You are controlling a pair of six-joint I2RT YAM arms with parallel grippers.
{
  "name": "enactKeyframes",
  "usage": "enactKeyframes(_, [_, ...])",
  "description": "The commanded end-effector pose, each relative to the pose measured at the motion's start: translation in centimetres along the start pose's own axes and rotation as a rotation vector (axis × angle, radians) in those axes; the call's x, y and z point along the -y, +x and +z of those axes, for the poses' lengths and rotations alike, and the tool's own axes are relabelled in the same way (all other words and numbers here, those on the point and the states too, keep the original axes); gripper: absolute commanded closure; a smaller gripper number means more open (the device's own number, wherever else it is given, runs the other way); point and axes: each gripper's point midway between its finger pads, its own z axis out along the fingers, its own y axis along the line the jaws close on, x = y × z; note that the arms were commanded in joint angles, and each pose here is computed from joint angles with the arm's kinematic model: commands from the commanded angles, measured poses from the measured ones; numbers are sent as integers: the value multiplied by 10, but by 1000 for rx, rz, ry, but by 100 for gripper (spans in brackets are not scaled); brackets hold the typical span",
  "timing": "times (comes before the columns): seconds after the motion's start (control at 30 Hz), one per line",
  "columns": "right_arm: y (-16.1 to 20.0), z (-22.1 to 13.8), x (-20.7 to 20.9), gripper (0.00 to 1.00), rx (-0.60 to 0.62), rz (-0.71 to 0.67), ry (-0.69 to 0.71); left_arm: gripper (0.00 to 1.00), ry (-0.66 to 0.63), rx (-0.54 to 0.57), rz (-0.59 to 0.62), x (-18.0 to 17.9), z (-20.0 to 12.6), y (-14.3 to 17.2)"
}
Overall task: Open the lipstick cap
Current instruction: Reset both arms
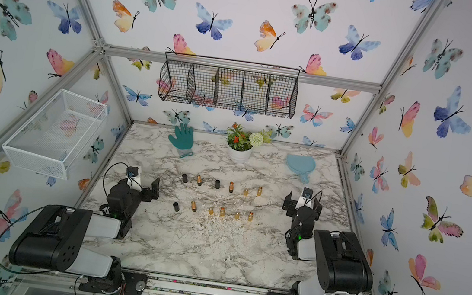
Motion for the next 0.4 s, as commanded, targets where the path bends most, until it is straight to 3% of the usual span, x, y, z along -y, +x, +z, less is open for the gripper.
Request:
enactKeyframes(0.0, [-10,1,-5,2,19,17,-33,2,11,28,8,1,0,-11])
enactKeyframes(0.1, [-19,-4,-4,2,102,10,-32,2,11,26,8,1,1,-10])
enactKeyframes(0.2, [-12,-1,-5,2,36,8,-36,2,10,20,8,1,2,-10])
enactKeyframes(0.37, [-16,-2,-5,2,77,9,-36,2,10,28,8,0,0,-10])
